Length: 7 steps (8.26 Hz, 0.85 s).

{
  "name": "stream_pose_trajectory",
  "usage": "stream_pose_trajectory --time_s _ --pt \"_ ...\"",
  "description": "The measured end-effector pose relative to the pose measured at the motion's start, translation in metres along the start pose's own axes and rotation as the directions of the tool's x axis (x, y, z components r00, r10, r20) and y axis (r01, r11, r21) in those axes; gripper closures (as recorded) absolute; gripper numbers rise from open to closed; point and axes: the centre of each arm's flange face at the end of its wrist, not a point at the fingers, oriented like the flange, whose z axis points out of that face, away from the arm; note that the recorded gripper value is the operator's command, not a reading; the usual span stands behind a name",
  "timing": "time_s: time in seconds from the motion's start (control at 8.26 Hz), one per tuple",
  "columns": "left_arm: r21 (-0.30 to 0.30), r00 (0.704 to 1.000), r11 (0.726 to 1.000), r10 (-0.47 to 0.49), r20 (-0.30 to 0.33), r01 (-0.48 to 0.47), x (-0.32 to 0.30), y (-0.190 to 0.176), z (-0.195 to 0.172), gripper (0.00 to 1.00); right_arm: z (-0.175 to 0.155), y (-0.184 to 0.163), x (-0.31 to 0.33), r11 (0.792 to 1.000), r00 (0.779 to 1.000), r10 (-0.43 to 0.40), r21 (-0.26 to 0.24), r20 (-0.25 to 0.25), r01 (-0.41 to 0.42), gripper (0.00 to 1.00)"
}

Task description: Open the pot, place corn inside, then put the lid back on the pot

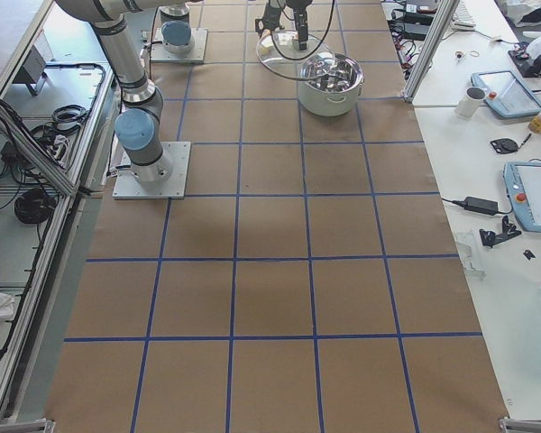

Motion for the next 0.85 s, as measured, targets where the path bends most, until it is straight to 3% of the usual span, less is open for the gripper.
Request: stream_pose_trajectory --time_s 0.24,0.48,0.85 --pt "0.004 0.999 1.000 -0.002 0.032 0.002 -0.001 -0.002 -0.019 1.00 -0.003 0.005 0.007 1.000 1.000 0.004 -0.015 -0.003 -0.004 0.49" --pt "0.069 0.998 0.997 -0.032 0.055 0.028 0.009 -0.017 -0.086 1.00 -0.003 0.008 0.009 1.000 1.000 0.004 -0.022 -0.004 -0.004 0.49" --pt "0.065 0.996 0.994 -0.081 -0.032 0.083 0.039 -0.002 -0.198 1.00 -0.004 0.008 0.010 1.000 1.000 0.004 -0.021 -0.005 -0.004 0.49"
